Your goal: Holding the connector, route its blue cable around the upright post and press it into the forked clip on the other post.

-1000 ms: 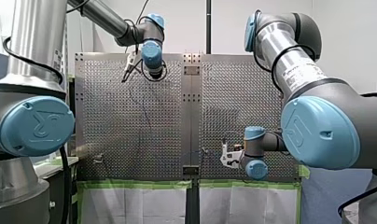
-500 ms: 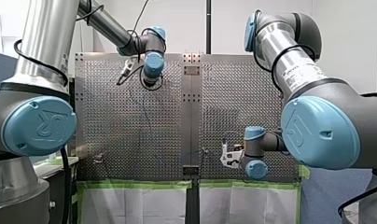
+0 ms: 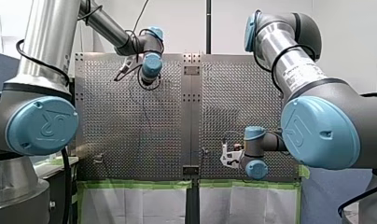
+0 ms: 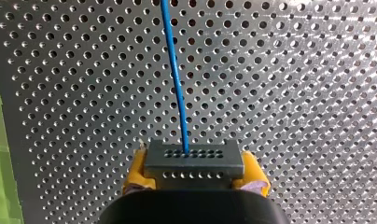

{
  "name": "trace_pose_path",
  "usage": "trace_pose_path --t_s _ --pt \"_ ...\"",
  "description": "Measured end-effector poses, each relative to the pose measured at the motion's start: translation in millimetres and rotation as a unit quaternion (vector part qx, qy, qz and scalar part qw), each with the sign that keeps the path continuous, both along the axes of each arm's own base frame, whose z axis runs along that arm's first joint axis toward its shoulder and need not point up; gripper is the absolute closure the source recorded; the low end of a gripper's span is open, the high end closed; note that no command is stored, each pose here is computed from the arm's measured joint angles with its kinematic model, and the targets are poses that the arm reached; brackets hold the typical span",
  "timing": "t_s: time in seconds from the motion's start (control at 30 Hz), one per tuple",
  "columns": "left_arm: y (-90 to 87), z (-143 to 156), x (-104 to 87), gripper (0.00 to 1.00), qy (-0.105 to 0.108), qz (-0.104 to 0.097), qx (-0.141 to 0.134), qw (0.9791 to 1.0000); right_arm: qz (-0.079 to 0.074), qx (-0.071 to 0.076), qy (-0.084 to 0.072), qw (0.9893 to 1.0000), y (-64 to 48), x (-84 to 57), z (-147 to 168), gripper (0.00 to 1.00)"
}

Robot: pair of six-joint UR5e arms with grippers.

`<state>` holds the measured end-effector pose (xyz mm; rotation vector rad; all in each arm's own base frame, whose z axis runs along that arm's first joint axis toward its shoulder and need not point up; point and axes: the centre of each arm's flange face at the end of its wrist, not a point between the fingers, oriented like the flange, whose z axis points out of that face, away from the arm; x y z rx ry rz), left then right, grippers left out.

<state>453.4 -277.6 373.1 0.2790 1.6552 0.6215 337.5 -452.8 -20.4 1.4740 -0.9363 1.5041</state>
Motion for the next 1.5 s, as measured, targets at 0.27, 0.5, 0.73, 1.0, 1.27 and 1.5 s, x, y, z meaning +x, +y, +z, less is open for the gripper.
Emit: trace_pose_path --t_s 0.27,0.5,0.73,1.0,1.27,1.5 --pt "4.1 12 10.3 0.0 -0.013 0.002 -0.004 0.9999 0.001 0.0 -0.001 1.0 0.0 0.2 0 1.0" --pt "7.1 9 20.1 0.0 -0.013 -0.003 -0.008 0.9999 0.001 -0.001 -0.001 1.0 -0.1 0.3 0 1.0" --pt "9.6 11 35.7 0.0 -0.018 0.003 -0.02 0.9996 0.001 -0.001 -0.001 1.0 -0.1 0.3 0 1.0" --pt "19.5 18 50.9 0.0 -0.024 0.016 -0.022 0.9994 0.001 0.0 -0.001 1.0 0.0 0.3 0 1.0" --pt "18.1 0 68.6 0.0 -0.013 0.025 -0.018 0.9994 0.002 0.0 -0.001 1.0 0.4 0.8 0 1.0" --pt "27.3 5 78.7 0.0 -0.021 0.039 -0.021 0.9988 0.002 0.0 -0.001 1.0 0.5 1.1 0 1.0"
